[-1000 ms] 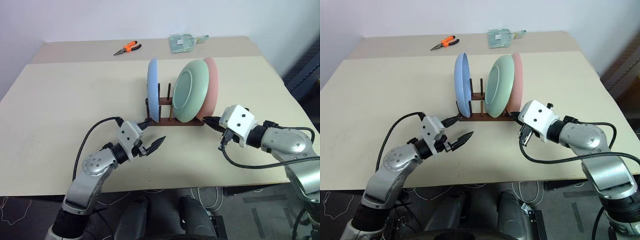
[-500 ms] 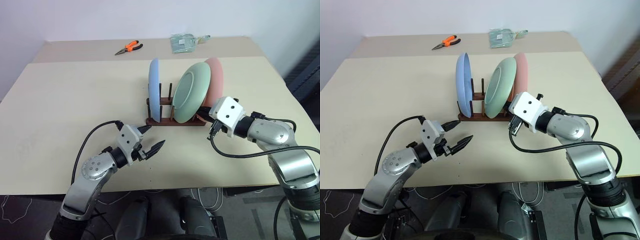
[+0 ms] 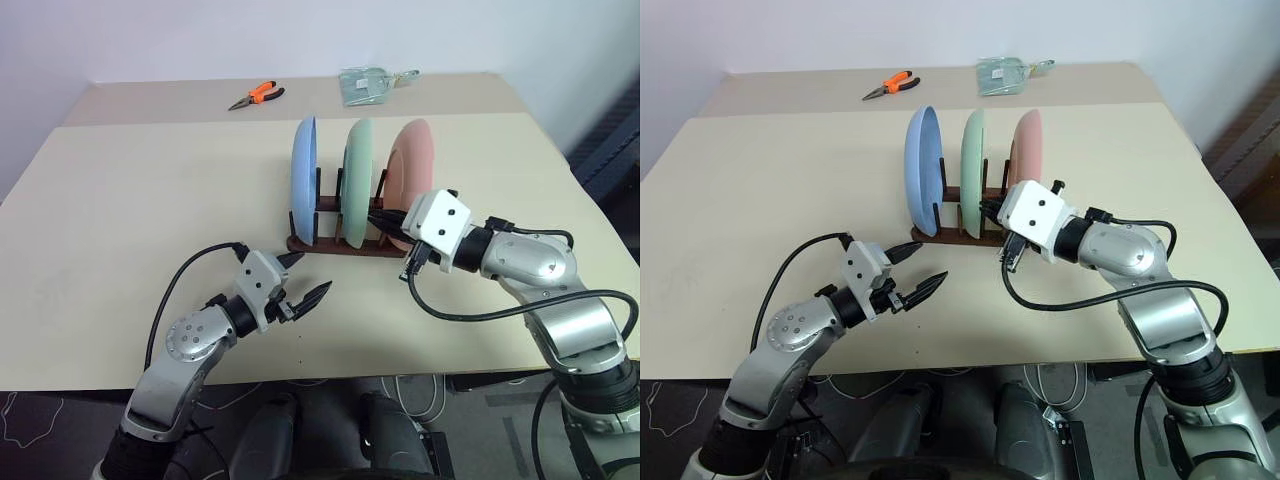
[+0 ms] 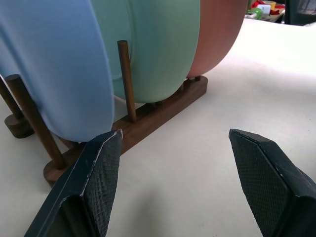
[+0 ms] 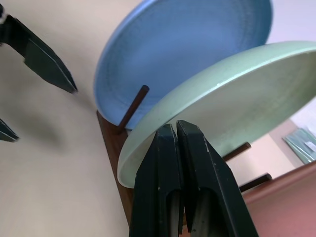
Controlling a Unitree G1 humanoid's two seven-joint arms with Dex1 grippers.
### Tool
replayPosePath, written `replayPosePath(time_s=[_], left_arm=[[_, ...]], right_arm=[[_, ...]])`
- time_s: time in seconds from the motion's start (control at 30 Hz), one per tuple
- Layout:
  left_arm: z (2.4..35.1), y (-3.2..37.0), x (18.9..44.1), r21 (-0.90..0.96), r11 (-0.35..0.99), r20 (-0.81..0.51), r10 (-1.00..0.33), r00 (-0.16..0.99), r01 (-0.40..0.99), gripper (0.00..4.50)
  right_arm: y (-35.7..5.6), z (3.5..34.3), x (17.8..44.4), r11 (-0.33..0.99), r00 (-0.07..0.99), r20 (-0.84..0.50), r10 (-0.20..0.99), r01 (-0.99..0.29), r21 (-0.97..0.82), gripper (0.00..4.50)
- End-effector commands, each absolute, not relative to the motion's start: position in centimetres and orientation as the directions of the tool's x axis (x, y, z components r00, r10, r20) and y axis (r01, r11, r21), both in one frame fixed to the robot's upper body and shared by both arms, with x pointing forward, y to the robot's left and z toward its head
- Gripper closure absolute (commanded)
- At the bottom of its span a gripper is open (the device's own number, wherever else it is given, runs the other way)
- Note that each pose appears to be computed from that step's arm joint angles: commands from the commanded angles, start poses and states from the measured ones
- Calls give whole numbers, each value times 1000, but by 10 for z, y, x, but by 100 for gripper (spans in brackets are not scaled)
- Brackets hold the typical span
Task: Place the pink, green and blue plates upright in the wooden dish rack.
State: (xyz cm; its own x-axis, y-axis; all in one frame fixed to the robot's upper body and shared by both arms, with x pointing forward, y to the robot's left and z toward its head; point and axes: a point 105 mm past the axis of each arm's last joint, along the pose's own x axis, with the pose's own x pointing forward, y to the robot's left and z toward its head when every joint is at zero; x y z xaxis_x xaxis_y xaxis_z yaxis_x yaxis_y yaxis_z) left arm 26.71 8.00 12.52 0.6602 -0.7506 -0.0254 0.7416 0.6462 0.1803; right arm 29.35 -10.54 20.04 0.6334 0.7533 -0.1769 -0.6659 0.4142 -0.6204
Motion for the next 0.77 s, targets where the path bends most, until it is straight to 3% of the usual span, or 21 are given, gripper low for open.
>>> replayPosePath(time_s=[0.03, 0.17, 0.3, 0.43, 0.77], left_arm=[[126, 98, 269, 211, 691, -26, -703, 711, 691, 99], [116, 131, 273, 217, 757, -70, -618, 783, 617, 99], [102, 175, 275, 240, 820, -127, -505, 854, 520, 99], [101, 209, 275, 277, 862, -127, -406, 905, 426, 99], [100, 216, 272, 254, 888, -103, -369, 924, 383, 99]], right_arm=[[-126, 183, 279, 382, 610, -275, 743, -724, -574, 444], [-156, 160, 273, 448, 626, -316, 713, -753, -483, 444], [-193, 149, 287, 604, 729, -263, 632, -676, -421, 444], [-214, 139, 298, 660, 774, -247, 584, -629, -410, 444], [-217, 131, 322, 714, 819, -170, 548, -564, -414, 444]])
